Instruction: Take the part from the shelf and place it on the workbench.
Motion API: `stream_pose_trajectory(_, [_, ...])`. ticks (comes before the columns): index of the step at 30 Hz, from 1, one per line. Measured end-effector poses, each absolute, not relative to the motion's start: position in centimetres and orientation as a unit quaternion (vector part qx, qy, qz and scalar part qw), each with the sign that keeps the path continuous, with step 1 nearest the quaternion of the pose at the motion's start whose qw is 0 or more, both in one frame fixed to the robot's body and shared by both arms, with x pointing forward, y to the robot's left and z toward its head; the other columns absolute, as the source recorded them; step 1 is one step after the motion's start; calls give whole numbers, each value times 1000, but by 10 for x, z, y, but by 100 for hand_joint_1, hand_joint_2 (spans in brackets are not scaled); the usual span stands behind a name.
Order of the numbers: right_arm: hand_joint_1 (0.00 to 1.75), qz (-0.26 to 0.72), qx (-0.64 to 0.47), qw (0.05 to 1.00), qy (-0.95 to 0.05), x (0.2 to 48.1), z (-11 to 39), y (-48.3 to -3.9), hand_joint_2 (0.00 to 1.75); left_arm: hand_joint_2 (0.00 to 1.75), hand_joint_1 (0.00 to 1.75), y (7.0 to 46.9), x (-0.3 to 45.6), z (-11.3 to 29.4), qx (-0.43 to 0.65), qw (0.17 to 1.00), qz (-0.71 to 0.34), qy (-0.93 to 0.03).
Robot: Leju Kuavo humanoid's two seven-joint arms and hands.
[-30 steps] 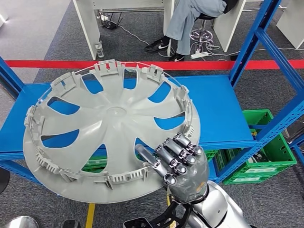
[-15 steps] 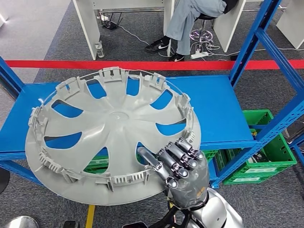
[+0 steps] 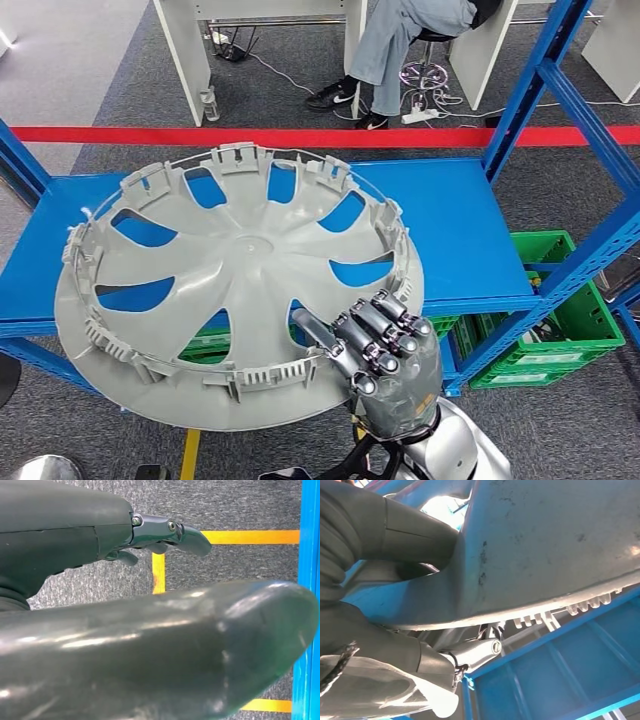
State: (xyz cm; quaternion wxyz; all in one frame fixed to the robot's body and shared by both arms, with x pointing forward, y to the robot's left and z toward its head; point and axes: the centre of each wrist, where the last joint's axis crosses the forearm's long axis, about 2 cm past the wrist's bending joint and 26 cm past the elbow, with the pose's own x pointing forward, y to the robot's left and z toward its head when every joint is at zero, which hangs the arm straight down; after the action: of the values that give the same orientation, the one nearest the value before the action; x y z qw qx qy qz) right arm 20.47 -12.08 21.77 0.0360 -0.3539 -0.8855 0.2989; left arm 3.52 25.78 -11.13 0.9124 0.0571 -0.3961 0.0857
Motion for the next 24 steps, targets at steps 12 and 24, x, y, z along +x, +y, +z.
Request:
stream_pose_trajectory(12, [175,300,-355,41,-885,203,216,-121,175,0,0,254,33,-111,54,914,81,-393])
stream_pose_trajectory(24, [175,297,-351,47,-887,203,216,-120,175,0,0,253,32,-111,55,918,79,-384])
